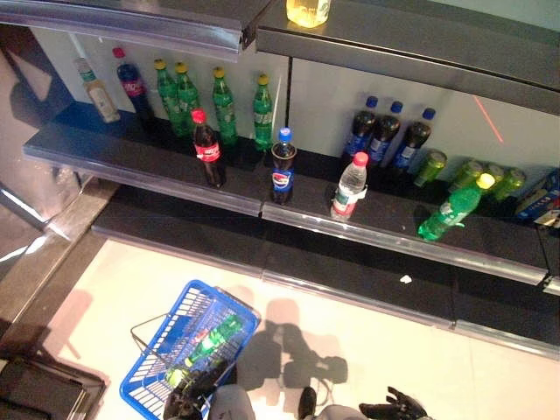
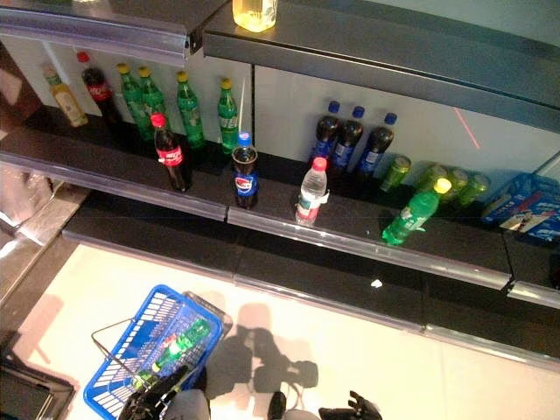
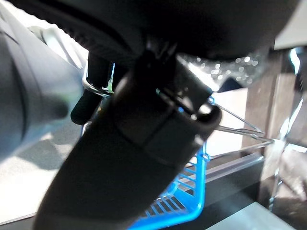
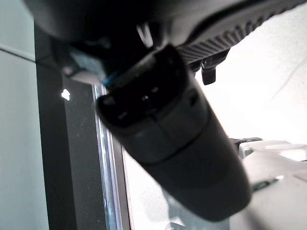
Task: Pick up the drink and place into the basket.
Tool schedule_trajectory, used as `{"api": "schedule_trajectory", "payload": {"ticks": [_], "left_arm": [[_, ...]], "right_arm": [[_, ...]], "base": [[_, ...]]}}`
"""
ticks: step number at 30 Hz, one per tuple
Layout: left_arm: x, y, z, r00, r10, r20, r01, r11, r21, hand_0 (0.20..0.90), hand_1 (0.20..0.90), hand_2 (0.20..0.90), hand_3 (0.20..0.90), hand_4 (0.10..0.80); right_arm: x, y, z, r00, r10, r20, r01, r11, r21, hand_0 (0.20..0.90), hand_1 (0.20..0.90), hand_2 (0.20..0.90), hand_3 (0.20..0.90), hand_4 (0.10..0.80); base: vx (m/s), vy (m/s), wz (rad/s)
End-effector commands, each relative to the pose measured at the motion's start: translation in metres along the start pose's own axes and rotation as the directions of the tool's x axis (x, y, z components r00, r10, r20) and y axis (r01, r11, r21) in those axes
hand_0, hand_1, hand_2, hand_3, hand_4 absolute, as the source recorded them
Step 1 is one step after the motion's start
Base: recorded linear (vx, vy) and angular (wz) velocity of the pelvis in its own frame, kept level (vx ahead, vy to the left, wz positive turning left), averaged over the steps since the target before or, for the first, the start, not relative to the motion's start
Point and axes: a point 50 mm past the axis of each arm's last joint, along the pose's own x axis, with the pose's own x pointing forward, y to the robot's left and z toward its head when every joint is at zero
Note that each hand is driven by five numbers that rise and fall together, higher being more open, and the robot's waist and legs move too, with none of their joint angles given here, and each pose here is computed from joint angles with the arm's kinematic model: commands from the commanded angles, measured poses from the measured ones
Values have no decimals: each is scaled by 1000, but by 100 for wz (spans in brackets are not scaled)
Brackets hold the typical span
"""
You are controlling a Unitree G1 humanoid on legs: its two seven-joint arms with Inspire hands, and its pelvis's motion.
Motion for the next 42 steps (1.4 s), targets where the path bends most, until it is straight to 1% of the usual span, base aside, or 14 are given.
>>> {"api": "schedule_trajectory", "payload": {"ticks": [1,7,13,19,22,25,27,28,29,32,36,38,39,42], "left_arm": [[0,9,39,977,-33,210,36,999,-13,300,300,300,200,100],[1,3,58,964,-79,255,70,997,43,300,300,300,200,100],[-1,-4,57,965,-106,242,92,994,66,300,300,300,200,100],[-8,7,44,973,-93,212,76,993,88,300,300,300,200,100],[-10,14,39,975,-78,206,62,994,87,300,300,300,200,100],[-12,16,35,976,-73,204,56,994,89,300,300,300,200,100],[-12,16,33,977,-74,199,56,994,97,300,300,300,200,100],[-12,15,31,978,-79,191,60,993,106,300,300,300,200,100],[-12,14,30,979,-82,188,62,992,109,300,300,300,200,100],[-11,9,27,979,-109,170,87,988,131,300,300,300,200,100],[-13,11,16,982,-124,141,98,980,174,300,300,300,200,100],[-14,11,15,983,-124,137,99,979,181,300,300,300,200,100],[-16,15,10,984,-125,127,98,975,201,300,300,300,200,100],[-17,18,8,985,-121,126,94,975,202,300,300,300,200,100]], "right_arm": [[-1,1,11,995,35,92,-31,998,-46,900,900,900,900,800],[-4,27,40,969,136,206,-94,975,-201,900,900,900,900,800],[-21,53,89,878,273,394,-113,917,-382,900,900,900,900,800],[-75,63,160,619,425,660,-37,856,-516,900,900,900,900,800],[-102,60,187,506,451,736,-33,862,-506,900,900,900,900,800],[-132,57,213,340,466,817,-15,871,-491,900,900,900,900,800],[-156,58,232,225,454,862,-6,885,-465,900,900,900,900,800],[-179,56,251,103,426,899,8,903,-429,900,900,900,900,800],[-185,55,256,77,412,908,11,910,-414,900,900,900,900,800],[-214,49,282,-79,276,958,49,961,-273,900,900,900,900,800],[-233,45,303,-186,94,978,88,993,-78,900,900,900,900,800],[-235,44,304,-200,65,978,95,994,-47,900,900,900,900,800],[-243,40,311,-228,-17,974,83,996,37,900,900,900,900,800],[-247,35,316,-240,-108,965,72,989,129,900,900,900,900,800]], "base": [[159,180,29],[80,74,18],[-10,-37,13],[-23,-76,16],[24,-49,10],[8,-11,0],[23,-10,1],[44,-14,6],[61,4,9],[40,25,22],[48,48,20],[43,46,16],[58,75,9],[48,96,5]]}}
